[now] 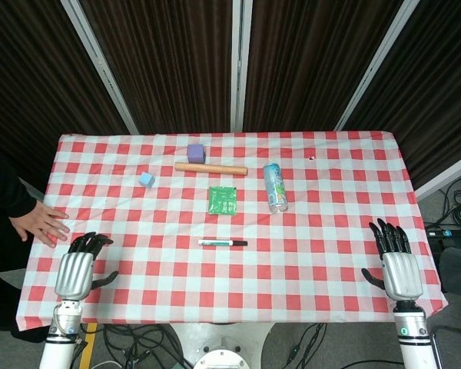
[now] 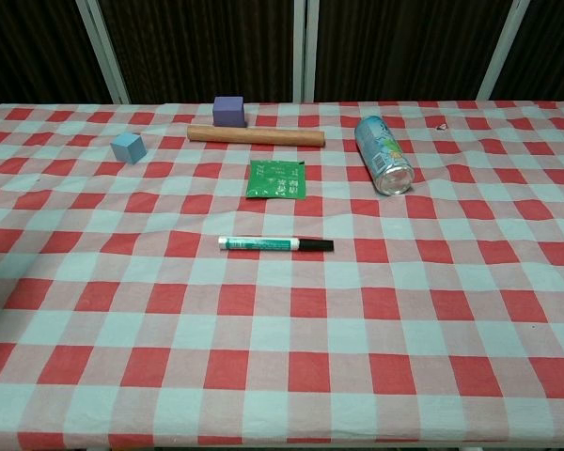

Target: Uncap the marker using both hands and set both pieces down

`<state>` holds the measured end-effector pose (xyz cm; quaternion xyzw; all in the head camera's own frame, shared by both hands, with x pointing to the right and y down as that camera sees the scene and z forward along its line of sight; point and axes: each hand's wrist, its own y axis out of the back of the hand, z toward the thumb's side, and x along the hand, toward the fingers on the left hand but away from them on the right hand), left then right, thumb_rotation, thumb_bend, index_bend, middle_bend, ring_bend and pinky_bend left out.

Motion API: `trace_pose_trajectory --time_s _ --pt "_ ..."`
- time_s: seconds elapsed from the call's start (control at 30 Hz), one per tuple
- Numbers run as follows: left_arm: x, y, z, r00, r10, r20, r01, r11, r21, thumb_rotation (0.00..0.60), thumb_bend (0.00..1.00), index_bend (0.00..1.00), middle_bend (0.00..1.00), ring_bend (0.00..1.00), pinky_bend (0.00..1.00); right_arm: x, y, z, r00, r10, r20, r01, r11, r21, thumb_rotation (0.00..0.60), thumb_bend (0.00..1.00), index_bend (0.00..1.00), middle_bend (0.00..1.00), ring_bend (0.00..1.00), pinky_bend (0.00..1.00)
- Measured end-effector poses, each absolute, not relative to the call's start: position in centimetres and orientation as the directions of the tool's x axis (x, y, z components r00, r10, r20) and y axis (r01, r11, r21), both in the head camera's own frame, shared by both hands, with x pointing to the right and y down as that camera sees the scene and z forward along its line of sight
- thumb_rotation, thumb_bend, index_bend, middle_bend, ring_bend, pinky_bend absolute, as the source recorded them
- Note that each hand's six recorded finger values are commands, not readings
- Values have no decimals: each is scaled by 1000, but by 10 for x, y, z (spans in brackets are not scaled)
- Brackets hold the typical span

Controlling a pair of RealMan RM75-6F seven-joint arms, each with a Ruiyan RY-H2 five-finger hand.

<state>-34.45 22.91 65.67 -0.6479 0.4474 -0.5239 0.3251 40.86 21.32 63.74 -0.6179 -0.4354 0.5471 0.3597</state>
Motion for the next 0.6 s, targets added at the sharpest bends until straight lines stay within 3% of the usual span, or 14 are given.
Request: trace_pose_trajectory --time_s 0.3,0.6 --pt "-342 225 656 58 -921 386 -240 -388 -890 600 111 316 273 167 209 409 210 635 22 934 -356 141 -356 -924 600 46 0 0 0 0" --pt "-328 202 659 103 -903 417 -210 -429 -878 600 114 321 273 167 235 402 191 622 41 944 -328 103 -330 -938 600 46 0 0 0 0"
